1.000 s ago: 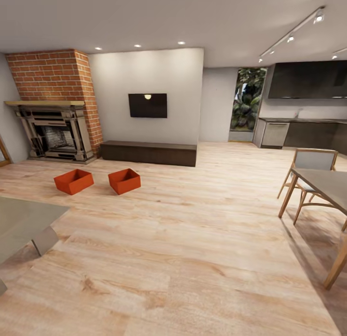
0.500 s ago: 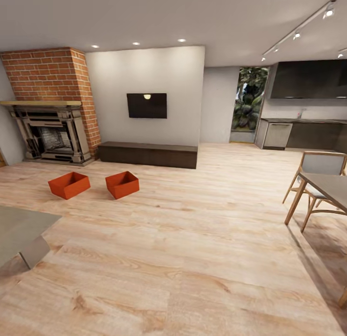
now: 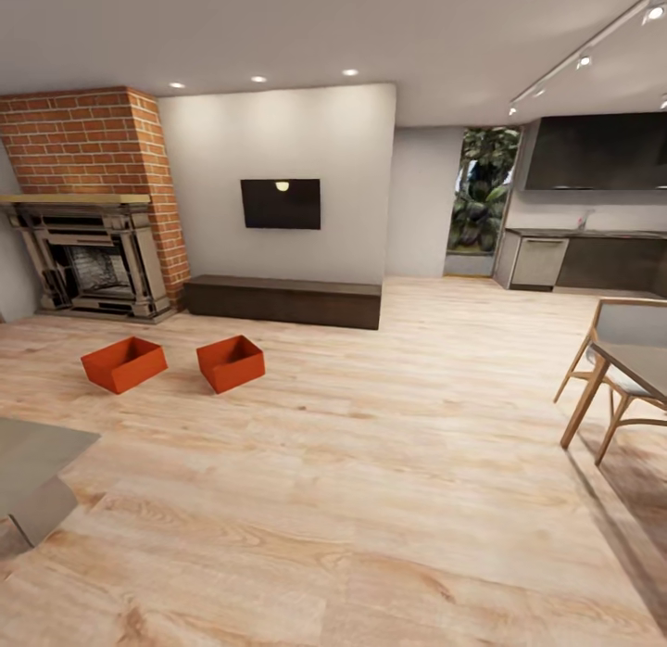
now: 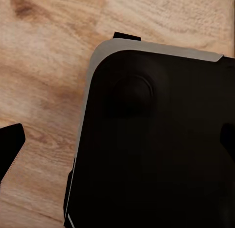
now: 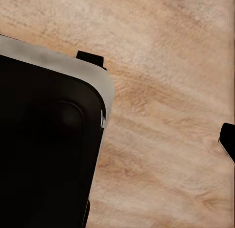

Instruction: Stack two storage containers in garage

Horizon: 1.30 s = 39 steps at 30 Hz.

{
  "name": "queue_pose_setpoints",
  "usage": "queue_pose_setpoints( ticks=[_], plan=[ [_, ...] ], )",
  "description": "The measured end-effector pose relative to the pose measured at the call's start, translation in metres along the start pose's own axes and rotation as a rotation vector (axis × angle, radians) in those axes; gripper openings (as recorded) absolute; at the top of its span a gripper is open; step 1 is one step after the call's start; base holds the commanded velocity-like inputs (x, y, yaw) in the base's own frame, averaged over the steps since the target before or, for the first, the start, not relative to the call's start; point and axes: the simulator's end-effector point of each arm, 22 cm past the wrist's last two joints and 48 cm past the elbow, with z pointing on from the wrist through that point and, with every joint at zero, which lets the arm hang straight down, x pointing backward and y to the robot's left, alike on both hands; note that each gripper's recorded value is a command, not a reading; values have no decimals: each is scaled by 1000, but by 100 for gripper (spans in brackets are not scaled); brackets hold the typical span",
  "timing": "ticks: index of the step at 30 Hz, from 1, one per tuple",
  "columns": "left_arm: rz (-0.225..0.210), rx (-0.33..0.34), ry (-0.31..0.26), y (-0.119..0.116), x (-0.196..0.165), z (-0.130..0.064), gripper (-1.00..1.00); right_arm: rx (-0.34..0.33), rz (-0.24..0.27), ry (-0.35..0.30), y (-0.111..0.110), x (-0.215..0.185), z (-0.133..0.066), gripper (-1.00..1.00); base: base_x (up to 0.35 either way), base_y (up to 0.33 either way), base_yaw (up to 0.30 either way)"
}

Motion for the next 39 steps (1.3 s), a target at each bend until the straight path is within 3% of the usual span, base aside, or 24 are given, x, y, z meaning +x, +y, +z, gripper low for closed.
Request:
queue_pose_setpoints(
  ticks=[39],
  plan=[
    [-2, 0, 0, 0, 0, 0, 100, -1, 4, 0, 1, 0, 0, 100, 321, 0, 0]
  ],
)
